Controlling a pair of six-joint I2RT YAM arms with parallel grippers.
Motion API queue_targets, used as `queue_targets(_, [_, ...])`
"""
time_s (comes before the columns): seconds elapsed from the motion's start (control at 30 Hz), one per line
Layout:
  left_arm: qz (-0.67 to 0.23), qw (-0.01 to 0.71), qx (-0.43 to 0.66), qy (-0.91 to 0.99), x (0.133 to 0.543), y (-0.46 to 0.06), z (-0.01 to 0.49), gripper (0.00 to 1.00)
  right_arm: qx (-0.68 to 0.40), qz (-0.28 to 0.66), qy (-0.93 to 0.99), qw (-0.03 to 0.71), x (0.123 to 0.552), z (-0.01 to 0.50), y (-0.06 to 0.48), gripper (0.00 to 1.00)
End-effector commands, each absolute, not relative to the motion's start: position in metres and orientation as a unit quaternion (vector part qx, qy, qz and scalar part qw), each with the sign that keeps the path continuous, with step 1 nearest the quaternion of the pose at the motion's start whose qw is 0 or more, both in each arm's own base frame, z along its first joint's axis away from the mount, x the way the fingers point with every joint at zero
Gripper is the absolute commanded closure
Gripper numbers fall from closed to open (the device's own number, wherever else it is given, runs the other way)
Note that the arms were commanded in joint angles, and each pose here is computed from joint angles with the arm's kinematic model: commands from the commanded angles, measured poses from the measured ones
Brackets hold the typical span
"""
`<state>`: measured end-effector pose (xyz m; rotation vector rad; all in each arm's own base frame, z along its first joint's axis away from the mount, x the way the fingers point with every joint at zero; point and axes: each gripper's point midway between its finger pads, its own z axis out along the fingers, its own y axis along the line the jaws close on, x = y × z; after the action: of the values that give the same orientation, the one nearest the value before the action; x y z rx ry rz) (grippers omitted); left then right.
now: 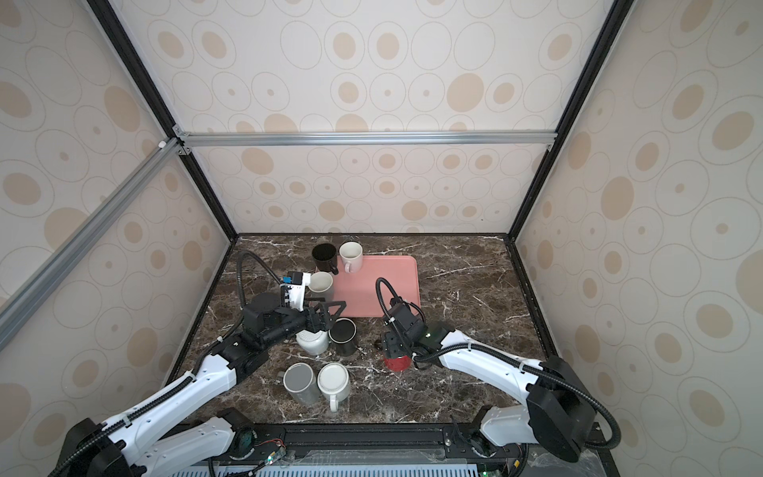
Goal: Turn the mug right side up
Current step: Move the mug to the center of the table.
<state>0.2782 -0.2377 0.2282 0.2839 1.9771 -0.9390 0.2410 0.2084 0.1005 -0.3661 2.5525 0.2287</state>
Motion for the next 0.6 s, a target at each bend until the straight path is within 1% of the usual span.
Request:
queue_targets(0.0, [-0.338,0.453,0.174,0.806,0.271,-0.259,0.233,0.07,-0.131,0.048,0.960,0.242,0.223,0.087,0.179,0.18])
queue_targets(0.17, [-0.312,0.421,0.226,0.821,0.258,-0.288,0.215,0.11,-0.114,0.056,0.960,0.251,0.218,0.094,0.169,0.07])
queue_targets(0.3, [-0.317,0.415,0.224,0.822,0.257,-0.293,0.212,0.12,-0.127,0.089,0.953,0.260,0.211,0.103,0.174,0.02])
queue_targets(0.4, [-0.322,0.416,0.222,0.821,0.259,-0.296,0.215,0.11,-0.153,0.120,0.952,0.236,0.200,0.103,0.185,0.00])
queue_targets(0.57, [-0.322,0.409,0.229,0.823,0.261,-0.301,0.211,0.10,-0.162,0.103,0.958,0.212,0.189,0.093,0.178,0.00])
